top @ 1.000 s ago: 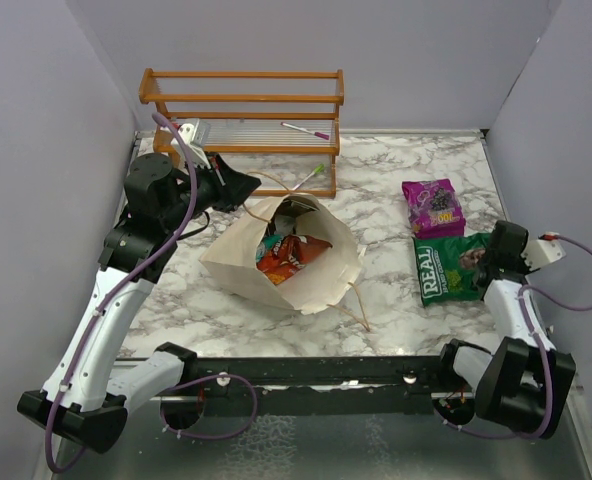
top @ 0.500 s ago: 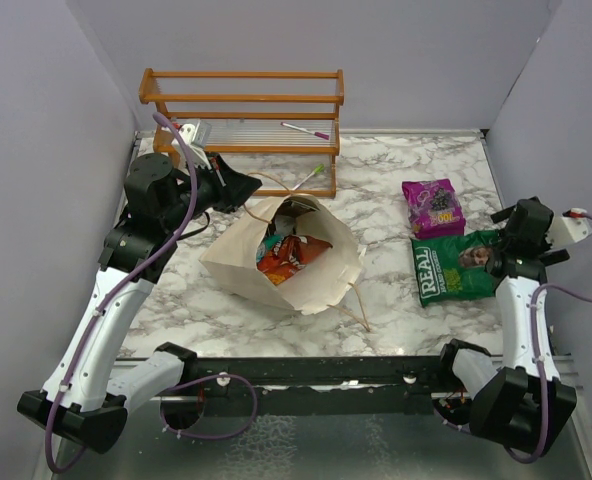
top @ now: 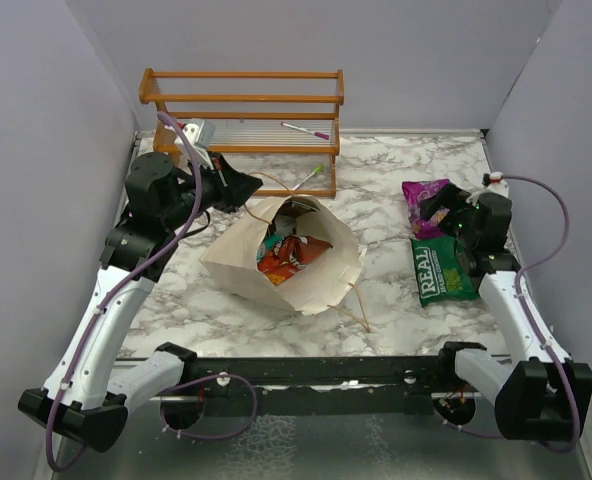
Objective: Take the snacks out of the paper bag
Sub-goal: Take out the snack from the paper bag.
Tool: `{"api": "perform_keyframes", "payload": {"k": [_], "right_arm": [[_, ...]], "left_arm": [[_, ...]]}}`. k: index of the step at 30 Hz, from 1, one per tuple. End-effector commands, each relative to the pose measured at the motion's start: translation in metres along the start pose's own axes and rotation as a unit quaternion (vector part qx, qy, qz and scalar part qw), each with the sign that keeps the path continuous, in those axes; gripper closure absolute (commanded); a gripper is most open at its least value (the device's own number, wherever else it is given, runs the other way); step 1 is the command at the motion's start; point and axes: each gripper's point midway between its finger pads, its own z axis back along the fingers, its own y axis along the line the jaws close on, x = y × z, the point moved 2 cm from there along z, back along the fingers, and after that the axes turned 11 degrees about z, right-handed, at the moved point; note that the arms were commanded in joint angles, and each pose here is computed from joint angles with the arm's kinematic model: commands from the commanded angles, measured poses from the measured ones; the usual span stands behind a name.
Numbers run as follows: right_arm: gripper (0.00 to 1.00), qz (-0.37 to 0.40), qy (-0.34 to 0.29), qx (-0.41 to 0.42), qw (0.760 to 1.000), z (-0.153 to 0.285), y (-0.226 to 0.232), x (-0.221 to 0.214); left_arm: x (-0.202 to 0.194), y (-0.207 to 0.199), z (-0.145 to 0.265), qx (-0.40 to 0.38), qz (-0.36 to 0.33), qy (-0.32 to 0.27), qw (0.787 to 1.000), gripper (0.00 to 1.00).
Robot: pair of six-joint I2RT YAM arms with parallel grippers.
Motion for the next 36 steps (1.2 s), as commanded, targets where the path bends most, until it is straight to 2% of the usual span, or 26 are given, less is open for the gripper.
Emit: {"api": "perform_keyframes", "payload": {"k": [1, 6, 9, 12, 16, 21, 23, 25, 27, 28, 30, 32, 36], "right_arm": [[0.01, 0.095, -0.043, 0.174, 0.979, 0.020, 0.079, 0.020], [0.01, 0.160, -0.044, 0.325, 0.931, 0.052, 0.146, 0.003], [0.01, 0.193, -0.073, 0.376, 0.903, 0.076, 0.170, 0.010], [0.01, 0.224, -0.098, 0.441, 0.864, 0.101, 0.193, 0.017], [0.00, 0.285, -0.127, 0.520, 0.795, 0.140, 0.231, 0.014], [0.02, 0.372, -0.162, 0.585, 0.702, 0.178, 0.269, -0.011], [0.03, 0.403, -0.168, 0.590, 0.680, 0.181, 0.278, -0.021], [0.09, 0.443, -0.164, 0.615, 0.631, 0.185, 0.285, -0.038], [0.19, 0.501, -0.173, 0.647, 0.548, 0.191, 0.287, -0.061], [0.19, 0.526, -0.176, 0.638, 0.534, 0.185, 0.289, -0.068], [0.19, 0.557, -0.169, 0.610, 0.537, 0.169, 0.295, -0.075], [0.18, 0.587, -0.158, 0.597, 0.523, 0.155, 0.297, -0.085], [0.16, 0.626, -0.137, 0.555, 0.531, 0.123, 0.301, -0.098]], "left_arm": [[0.007, -0.013, 0.004, -0.041, -0.041, -0.014, 0.998, 0.99], [0.002, -0.013, 0.005, -0.050, -0.050, -0.012, 0.997, 1.00], [-0.001, -0.012, 0.004, -0.055, -0.046, -0.006, 0.997, 1.00], [-0.003, -0.012, 0.002, -0.057, -0.041, 0.001, 0.997, 1.00], [-0.002, -0.013, 0.002, -0.059, -0.041, 0.000, 0.997, 1.00], [-0.002, -0.015, 0.003, -0.062, -0.041, 0.001, 0.997, 1.00], [-0.002, -0.014, 0.003, -0.061, -0.042, 0.002, 0.997, 1.00], [-0.002, -0.014, 0.004, -0.059, -0.043, 0.001, 0.997, 1.00], [-0.003, -0.015, 0.006, -0.058, -0.045, 0.001, 0.997, 1.00], [-0.002, -0.015, 0.006, -0.058, -0.045, 0.000, 0.997, 1.00], [-0.003, -0.015, 0.007, -0.059, -0.045, 0.001, 0.997, 1.00], [-0.004, -0.015, 0.007, -0.060, -0.044, 0.003, 0.997, 1.00], [-0.005, -0.016, 0.008, -0.064, -0.043, 0.003, 0.997, 1.00]]}}
